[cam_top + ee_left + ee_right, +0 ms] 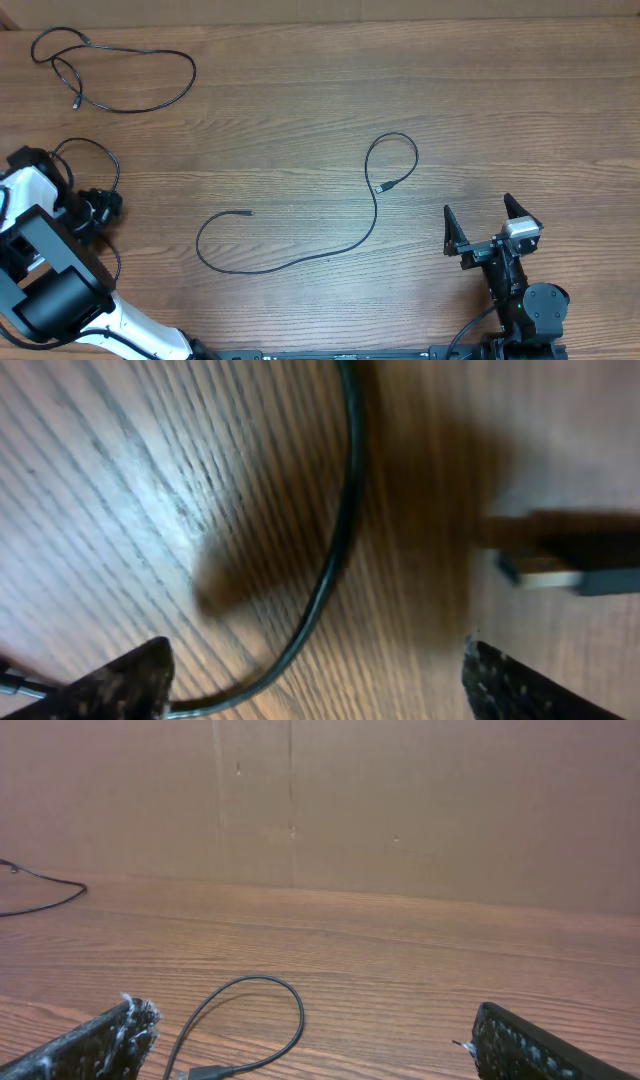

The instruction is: Untangle cables

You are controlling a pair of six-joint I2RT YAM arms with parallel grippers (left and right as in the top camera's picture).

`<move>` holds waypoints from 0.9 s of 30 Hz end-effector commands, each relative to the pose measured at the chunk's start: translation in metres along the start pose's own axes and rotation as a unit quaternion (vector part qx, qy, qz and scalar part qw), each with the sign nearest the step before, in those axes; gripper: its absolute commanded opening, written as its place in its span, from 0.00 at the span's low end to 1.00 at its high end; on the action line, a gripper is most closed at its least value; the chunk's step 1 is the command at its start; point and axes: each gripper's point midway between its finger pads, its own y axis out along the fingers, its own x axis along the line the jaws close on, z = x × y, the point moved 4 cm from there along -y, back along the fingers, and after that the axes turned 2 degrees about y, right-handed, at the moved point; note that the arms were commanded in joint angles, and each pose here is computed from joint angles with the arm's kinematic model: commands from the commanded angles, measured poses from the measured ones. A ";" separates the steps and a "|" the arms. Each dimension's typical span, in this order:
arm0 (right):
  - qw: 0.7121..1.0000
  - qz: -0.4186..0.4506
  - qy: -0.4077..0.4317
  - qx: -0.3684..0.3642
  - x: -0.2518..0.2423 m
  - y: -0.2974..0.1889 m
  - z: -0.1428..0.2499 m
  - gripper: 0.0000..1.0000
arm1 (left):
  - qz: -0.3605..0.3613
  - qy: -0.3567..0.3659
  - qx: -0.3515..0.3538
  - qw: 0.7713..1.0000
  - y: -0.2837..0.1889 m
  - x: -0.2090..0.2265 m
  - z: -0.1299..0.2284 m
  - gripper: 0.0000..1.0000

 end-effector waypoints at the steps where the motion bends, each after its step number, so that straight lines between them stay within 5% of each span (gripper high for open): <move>1: 1.000 0.002 -0.001 -0.002 0.000 0.000 0.002 1.00 | -0.015 -0.003 0.013 1.000 0.016 0.008 0.010 0.88; 4: 1.000 0.002 -0.001 -0.001 0.000 0.000 0.002 1.00 | -0.015 -0.002 0.014 1.000 0.021 0.009 0.013 0.79; 13: 1.000 0.002 -0.001 -0.001 0.000 0.000 0.002 1.00 | -0.015 -0.002 0.013 1.000 0.021 0.008 0.013 0.26; 18: 1.000 0.002 -0.001 -0.001 0.000 0.000 0.002 1.00 | -0.015 -0.002 0.013 1.000 0.021 0.008 0.013 0.27; 22: 1.000 0.002 -0.001 -0.001 0.000 0.000 0.002 1.00 | -0.014 -0.002 0.012 1.000 0.021 0.008 0.012 0.04; 27: 1.000 0.002 -0.001 -0.001 0.000 0.000 0.002 1.00 | 0.009 -0.002 0.018 1.000 0.016 0.000 0.010 0.04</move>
